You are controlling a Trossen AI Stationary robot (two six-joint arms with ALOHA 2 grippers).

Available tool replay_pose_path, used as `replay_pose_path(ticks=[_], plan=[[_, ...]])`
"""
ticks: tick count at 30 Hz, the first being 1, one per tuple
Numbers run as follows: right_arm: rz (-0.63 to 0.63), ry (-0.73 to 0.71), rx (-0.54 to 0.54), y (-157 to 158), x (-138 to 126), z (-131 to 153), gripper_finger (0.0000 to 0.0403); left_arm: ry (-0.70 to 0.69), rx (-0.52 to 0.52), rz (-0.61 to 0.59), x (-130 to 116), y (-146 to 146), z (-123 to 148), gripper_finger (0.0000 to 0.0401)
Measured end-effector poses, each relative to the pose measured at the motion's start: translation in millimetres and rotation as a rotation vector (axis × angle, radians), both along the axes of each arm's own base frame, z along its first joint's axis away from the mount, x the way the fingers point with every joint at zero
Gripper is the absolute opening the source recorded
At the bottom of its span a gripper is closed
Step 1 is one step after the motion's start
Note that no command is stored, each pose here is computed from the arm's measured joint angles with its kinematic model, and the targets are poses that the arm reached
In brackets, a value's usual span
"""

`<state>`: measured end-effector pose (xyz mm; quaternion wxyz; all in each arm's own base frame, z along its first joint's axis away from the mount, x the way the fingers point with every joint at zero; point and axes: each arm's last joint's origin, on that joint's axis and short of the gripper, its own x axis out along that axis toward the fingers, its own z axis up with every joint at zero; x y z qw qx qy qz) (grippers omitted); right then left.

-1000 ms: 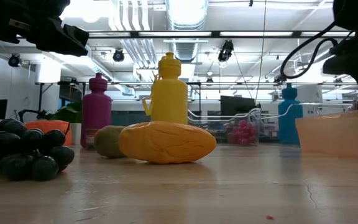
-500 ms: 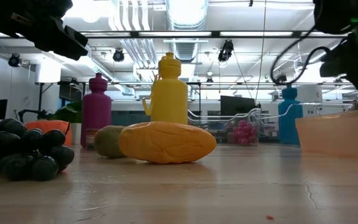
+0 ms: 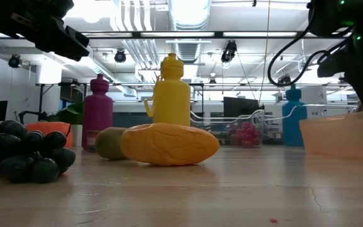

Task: Pick & Place Food Item
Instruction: Put the yellow and blue tuna can into the orange bin

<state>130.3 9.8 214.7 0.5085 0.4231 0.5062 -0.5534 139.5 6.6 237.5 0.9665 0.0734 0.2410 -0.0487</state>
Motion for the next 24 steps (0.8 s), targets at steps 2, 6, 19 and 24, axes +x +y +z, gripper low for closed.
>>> replay_pose_path(ticks=[2, 6, 19, 24], plan=[[0.0, 0.002, 0.017, -2, 1, -1, 0.0145, 0.0, 0.0, 0.0, 0, 0, 0, 0.001], [-0.023, 0.016, 0.033, -6, 3, -3, 0.0146, 0.0, 0.0, 0.0, 0, 0, 0, 0.001], [-0.006, -0.004, 0.085, -11, 10, -3, 0.0146, 0.0, 0.0, 0.0, 0, 0, 0, 0.001], [-0.001, 0.0, 0.082, -11, 9, -3, 0.0146, 0.0, 0.0, 0.0, 0, 0, 0, 0.001]])
